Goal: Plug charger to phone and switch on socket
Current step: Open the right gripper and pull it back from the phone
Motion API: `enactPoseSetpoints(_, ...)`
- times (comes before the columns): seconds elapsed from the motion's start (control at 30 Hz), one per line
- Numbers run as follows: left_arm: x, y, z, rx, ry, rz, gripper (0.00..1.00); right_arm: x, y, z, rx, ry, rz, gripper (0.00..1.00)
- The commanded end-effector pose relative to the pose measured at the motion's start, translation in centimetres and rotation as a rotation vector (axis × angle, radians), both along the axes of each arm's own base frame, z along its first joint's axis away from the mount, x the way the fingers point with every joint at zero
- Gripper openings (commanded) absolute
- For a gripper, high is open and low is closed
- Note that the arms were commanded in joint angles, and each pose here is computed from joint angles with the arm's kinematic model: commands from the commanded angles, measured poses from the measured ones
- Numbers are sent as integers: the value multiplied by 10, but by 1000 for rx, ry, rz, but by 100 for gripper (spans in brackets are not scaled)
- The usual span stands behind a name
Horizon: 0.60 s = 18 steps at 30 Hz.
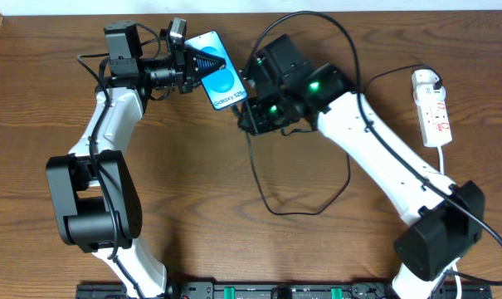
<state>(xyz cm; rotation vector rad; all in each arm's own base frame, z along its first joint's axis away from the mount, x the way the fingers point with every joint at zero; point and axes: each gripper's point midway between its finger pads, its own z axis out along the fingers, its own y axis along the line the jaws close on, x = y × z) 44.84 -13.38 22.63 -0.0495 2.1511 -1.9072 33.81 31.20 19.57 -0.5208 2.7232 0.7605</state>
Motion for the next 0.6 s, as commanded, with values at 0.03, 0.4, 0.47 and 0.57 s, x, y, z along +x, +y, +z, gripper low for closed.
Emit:
enactPoseSetpoints(0.03, -12, -1, 10, -17, -67, -43, 7, 15, -38, 43, 23, -107, -53, 52)
enactPoseSetpoints(0.4, -27, -24, -30, 24, 9, -52, 7, 40, -105, 51, -3, -106, -200, 60)
enactPoseSetpoints(0.47, -29, -34, -35, 32, 19, -66, 7, 42, -112, 50, -14, -106, -214, 60)
enactPoseSetpoints(0.57, -32, -50, -41, 52, 26, -86, 7, 44, -121, 48, -39, -103, -238, 62)
